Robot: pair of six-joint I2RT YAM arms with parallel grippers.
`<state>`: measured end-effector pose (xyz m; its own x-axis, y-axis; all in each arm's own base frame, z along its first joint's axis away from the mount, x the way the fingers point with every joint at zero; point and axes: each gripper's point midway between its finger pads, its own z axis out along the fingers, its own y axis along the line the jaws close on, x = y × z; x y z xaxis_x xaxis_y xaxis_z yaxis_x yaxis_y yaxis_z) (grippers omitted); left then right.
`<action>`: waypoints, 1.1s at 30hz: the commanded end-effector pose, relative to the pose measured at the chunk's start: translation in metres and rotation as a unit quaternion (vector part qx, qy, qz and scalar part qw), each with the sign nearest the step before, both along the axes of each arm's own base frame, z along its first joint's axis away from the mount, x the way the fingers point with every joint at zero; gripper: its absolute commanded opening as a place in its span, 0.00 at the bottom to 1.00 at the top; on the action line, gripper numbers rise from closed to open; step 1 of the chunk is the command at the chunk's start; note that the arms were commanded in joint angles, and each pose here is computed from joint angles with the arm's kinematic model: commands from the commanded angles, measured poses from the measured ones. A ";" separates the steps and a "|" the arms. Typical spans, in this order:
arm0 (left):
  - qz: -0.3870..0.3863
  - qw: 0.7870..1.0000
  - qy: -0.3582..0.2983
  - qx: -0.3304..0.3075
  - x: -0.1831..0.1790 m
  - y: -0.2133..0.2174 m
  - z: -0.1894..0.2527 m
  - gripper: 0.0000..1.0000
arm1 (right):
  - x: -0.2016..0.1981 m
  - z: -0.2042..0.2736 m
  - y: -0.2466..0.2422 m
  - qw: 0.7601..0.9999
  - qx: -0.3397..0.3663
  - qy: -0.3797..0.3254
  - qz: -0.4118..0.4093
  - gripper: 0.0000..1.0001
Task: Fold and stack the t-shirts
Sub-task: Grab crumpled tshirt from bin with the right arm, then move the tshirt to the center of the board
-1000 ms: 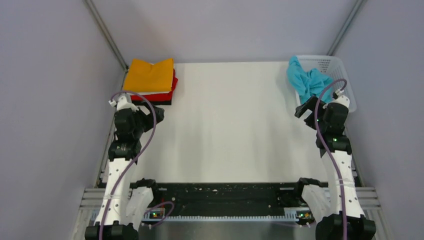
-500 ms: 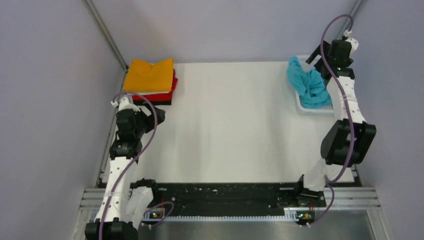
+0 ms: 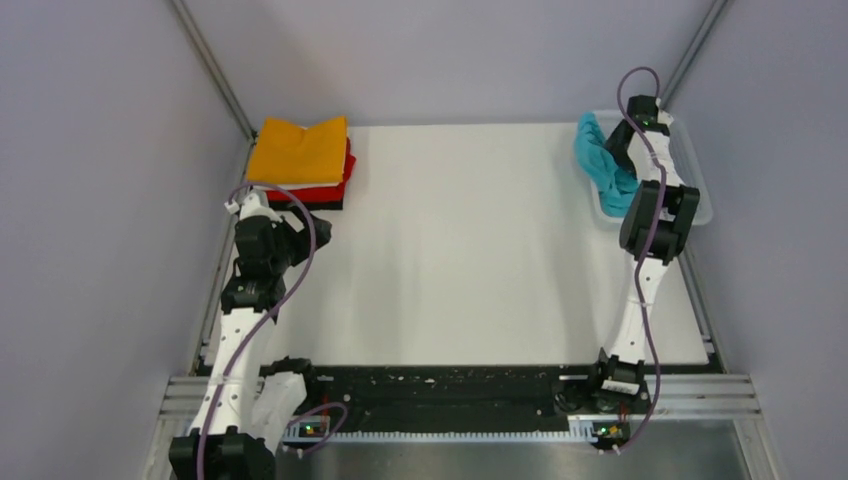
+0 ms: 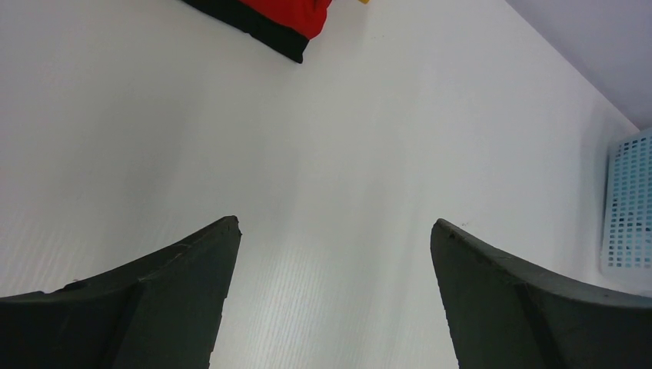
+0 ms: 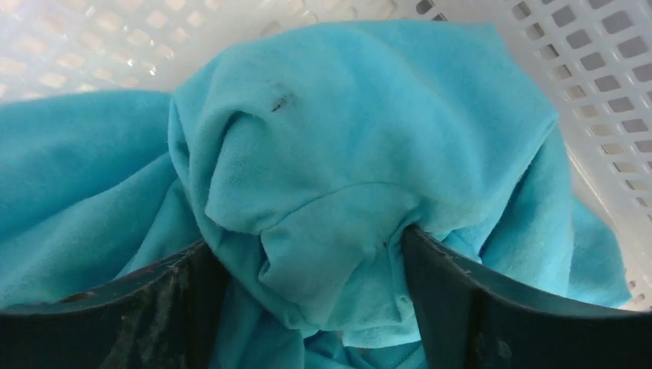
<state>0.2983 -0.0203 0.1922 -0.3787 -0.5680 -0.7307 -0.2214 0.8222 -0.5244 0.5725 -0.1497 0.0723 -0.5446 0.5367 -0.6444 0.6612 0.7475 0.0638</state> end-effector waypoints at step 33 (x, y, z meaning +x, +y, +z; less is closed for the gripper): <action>0.003 0.999 -0.037 -0.005 -0.012 -0.002 0.025 0.99 | -0.193 0.410 0.380 0.674 0.052 -0.393 0.624 0.00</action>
<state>0.2903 -0.0316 0.2090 -0.3657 -0.5655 -0.7393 -0.1441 0.8191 -0.5553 0.3855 0.2192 0.4938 -0.1265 0.0532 -0.9905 -0.7069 0.6957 0.1277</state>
